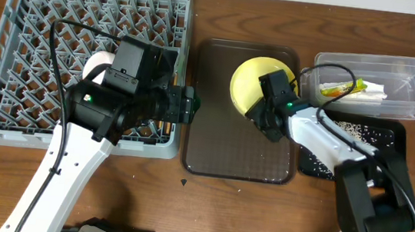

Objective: Sort waste into correct bins and load items into the dishwasher
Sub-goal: 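Grasp the yellow plate edge with the right gripper and lift it, then hand the yellow plate from the right gripper to the left gripper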

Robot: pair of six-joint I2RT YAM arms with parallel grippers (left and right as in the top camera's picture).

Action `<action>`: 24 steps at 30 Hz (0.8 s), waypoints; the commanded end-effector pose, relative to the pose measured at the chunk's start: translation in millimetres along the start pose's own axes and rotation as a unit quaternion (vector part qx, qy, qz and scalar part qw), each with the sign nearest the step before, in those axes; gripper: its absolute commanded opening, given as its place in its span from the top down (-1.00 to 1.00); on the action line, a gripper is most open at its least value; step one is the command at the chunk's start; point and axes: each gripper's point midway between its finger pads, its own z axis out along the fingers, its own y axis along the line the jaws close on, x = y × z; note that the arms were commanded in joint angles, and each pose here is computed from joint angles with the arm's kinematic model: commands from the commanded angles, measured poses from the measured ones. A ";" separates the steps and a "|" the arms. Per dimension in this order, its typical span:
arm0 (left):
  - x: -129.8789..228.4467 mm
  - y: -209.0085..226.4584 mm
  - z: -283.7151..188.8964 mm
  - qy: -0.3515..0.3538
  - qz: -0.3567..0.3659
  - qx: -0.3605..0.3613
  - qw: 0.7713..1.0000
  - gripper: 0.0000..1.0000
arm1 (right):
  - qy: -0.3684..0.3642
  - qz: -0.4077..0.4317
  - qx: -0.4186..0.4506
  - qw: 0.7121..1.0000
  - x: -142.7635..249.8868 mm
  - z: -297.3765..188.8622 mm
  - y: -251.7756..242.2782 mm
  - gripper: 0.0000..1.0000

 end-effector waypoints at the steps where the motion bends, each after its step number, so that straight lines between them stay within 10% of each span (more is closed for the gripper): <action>1: 1.5 -1.5 0.5 0.006 -0.003 0.005 1.000 -0.56 | 0.004 0.027 0.046 0.999 5.9 18.5 -20.8 -0.03; 6: 4.0 -0.6 0.5 0.011 -0.004 0.003 1.000 -0.55 | 0.023 -0.017 0.066 0.997 13.2 17.9 -31.2 0.93; 15: 3.5 -0.9 0.5 0.010 -0.004 0.004 1.000 -0.89 | -0.029 -0.232 -0.062 0.970 -26.8 -64.7 10.7 0.98; 24: -4.6 -27.9 -1.7 0.001 0.004 0.079 0.997 -1.00 | -0.017 -0.431 -0.340 0.836 1.2 -189.1 56.2 0.98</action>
